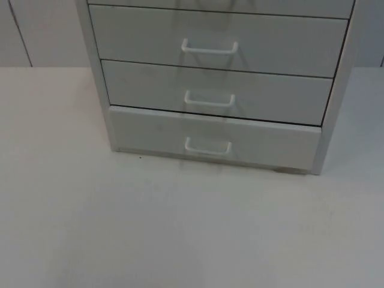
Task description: Open the drawer with the left hand, place the block into the drawer with the right hand, then close the drawer with the left hand.
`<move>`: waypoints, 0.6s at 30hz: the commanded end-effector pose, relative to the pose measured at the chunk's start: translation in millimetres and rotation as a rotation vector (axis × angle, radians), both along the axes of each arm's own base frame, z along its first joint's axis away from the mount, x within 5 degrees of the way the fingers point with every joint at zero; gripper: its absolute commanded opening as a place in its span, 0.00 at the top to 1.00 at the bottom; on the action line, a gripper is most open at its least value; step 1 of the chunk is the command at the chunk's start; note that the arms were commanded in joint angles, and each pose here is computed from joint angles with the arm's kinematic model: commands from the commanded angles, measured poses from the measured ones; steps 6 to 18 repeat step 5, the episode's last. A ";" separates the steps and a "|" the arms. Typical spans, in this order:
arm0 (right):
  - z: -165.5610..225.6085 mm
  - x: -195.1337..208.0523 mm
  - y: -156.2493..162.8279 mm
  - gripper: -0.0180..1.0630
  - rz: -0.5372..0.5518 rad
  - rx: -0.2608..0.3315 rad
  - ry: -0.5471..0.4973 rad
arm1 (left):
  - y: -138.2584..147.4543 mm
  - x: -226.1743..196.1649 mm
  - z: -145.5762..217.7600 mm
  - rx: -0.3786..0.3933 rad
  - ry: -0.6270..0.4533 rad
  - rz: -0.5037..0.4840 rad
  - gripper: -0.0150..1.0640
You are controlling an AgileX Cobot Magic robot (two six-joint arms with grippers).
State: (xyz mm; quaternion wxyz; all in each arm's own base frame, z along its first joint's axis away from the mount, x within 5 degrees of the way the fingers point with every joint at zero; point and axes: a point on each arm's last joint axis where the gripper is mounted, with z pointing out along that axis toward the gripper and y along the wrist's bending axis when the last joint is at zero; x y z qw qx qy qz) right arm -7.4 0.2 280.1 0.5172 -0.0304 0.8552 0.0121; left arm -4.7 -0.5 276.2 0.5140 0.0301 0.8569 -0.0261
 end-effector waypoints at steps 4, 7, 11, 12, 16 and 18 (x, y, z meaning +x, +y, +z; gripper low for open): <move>0.2 -0.1 0.1 0.01 0.000 0.004 -0.008 | -0.9 -0.2 -1.5 -0.008 0.003 0.065 0.01; 0.2 -0.1 0.1 0.01 0.000 0.004 -0.008 | -0.9 -0.1 -1.5 -0.008 0.003 0.080 0.01; 0.2 -0.1 0.1 0.01 0.000 0.004 -0.008 | -0.9 -0.1 -1.5 -0.008 0.003 0.080 0.01; 0.2 -0.1 0.1 0.01 0.000 0.004 -0.008 | -0.9 -0.1 -1.5 -0.008 0.003 0.080 0.01; 0.2 -0.1 0.1 0.01 0.000 0.004 -0.008 | -0.9 -0.1 -1.5 -0.008 0.003 0.080 0.01; 0.2 -0.1 0.1 0.01 0.000 0.004 -0.008 | -0.9 -0.1 -1.5 -0.008 0.003 0.080 0.01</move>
